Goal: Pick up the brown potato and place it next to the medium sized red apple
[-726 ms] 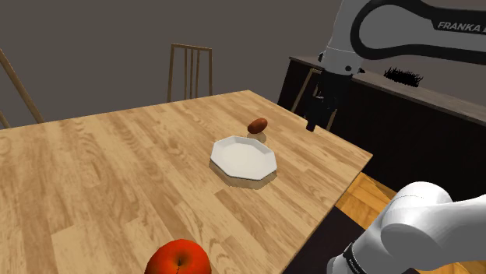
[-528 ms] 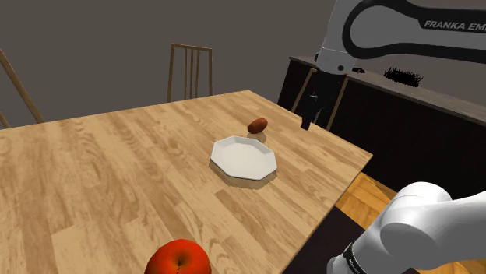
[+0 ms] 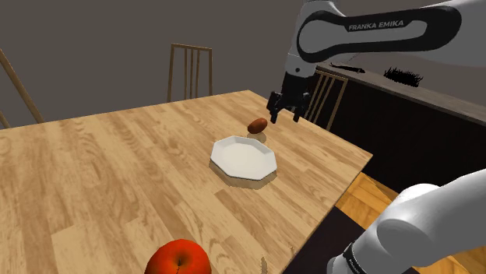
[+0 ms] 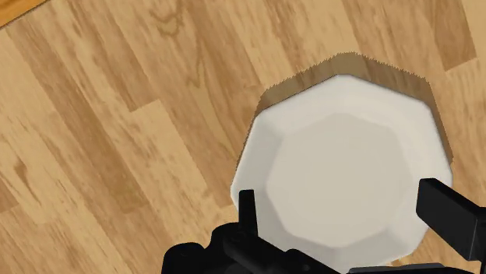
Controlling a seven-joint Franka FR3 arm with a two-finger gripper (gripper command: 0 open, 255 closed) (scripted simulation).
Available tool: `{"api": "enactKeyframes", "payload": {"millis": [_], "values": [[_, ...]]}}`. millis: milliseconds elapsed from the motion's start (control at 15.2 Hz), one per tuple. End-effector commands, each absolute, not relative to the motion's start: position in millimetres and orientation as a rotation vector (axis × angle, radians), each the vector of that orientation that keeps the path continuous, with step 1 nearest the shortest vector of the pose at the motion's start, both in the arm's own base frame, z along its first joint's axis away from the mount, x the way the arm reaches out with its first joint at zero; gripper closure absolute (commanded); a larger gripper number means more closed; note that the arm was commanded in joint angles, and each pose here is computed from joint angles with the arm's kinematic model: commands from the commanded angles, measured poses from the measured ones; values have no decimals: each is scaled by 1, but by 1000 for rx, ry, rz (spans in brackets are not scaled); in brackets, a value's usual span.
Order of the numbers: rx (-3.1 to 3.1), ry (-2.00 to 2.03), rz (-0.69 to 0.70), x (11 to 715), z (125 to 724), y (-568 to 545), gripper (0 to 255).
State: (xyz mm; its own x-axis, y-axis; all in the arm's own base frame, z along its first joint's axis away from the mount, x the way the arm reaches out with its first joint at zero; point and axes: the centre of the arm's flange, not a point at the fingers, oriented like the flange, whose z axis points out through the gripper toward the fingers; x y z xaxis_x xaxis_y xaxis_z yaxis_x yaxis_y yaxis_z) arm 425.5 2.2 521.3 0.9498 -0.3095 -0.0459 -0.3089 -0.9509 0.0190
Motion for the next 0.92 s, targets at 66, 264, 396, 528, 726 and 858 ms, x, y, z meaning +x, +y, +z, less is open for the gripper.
{"api": "enactKeyframes", "payload": {"millis": [66, 264, 396, 528, 726, 858], "values": [[3068, -694, -77, 460, 507, -9, 0], [3034, -889, -78, 494, 493, -24, 0], [3005, -1019, -78, 516, 483, -36, 0], [2970, -1148, -79, 537, 473, -49, 0], [2906, -1339, -79, 565, 458, -72, 0], [2857, -1464, -79, 583, 448, -90, 0]]}}
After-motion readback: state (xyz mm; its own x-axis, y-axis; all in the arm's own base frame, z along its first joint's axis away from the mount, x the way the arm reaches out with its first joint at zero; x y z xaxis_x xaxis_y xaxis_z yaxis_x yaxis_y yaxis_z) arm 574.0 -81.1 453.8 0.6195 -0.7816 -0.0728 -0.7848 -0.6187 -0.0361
